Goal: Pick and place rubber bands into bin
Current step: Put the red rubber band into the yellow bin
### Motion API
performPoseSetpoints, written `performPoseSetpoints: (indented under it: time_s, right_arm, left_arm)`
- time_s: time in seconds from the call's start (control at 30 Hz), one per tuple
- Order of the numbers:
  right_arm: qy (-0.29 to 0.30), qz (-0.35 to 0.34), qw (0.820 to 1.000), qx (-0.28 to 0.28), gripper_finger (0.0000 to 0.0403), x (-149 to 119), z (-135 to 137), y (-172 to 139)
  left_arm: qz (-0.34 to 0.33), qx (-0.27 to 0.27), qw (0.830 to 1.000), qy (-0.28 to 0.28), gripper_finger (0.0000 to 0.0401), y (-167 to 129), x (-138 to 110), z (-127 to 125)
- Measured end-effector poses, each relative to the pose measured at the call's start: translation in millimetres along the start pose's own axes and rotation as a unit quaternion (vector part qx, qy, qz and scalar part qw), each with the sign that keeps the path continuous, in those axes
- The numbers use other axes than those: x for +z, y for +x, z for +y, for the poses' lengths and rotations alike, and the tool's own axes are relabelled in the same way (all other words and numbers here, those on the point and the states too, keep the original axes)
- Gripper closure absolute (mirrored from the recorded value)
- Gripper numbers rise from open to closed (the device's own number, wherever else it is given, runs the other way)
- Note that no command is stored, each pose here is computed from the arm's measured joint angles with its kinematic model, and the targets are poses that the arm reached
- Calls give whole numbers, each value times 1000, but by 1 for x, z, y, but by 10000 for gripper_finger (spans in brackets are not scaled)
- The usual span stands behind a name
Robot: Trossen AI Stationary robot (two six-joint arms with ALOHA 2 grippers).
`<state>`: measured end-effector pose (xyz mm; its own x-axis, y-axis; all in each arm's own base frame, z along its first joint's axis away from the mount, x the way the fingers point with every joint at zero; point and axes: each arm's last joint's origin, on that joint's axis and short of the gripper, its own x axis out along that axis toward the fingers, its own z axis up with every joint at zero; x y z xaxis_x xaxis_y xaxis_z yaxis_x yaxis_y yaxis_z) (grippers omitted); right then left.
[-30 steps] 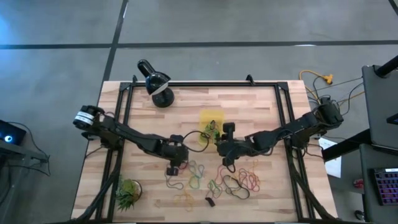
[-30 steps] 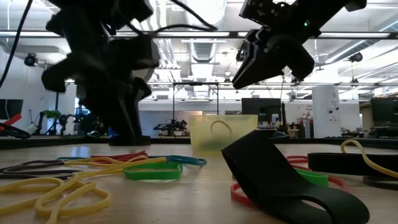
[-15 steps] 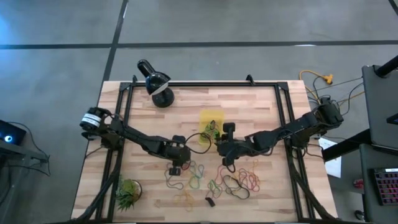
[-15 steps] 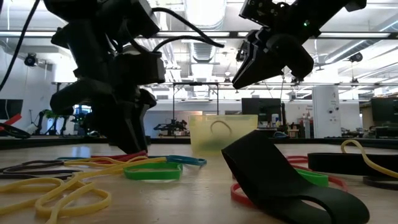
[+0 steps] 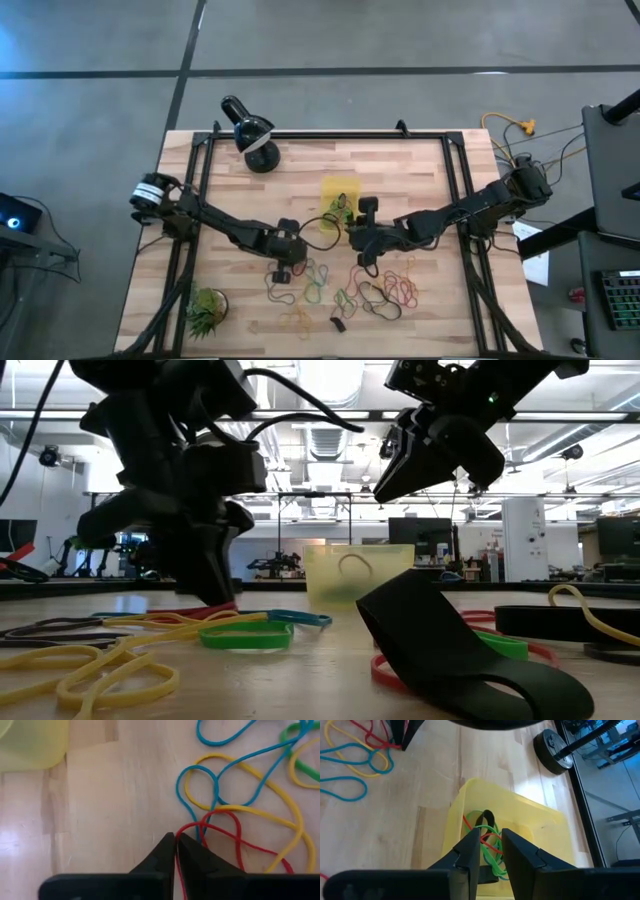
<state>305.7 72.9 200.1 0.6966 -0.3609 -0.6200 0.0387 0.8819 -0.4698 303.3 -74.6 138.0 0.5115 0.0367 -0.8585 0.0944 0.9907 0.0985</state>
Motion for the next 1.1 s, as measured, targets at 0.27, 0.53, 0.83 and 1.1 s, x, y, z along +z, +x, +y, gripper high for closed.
performPoseSetpoints:
  time_s: [0.27, 0.53, 0.83, 1.1]
  right_arm:
    - [-11, 24, 1000, 2, 335, -5, 0, 0]
    - [-17, 50, 999, 3, 335, -11, 1, 0]
    - [-14, 75, 997, 3, 337, -17, 1, -1]
    - [5, 99, 995, 1, 339, -22, 1, -2]
  left_arm:
    - [-47, 51, 998, 12, 401, -20, 19, 5]
    - [-126, 113, 985, 33, 401, -61, 44, 13]
    - [-219, 274, 933, 77, 401, -88, 66, 31]
    - [-244, 325, 911, 72, 401, -79, 77, 62]
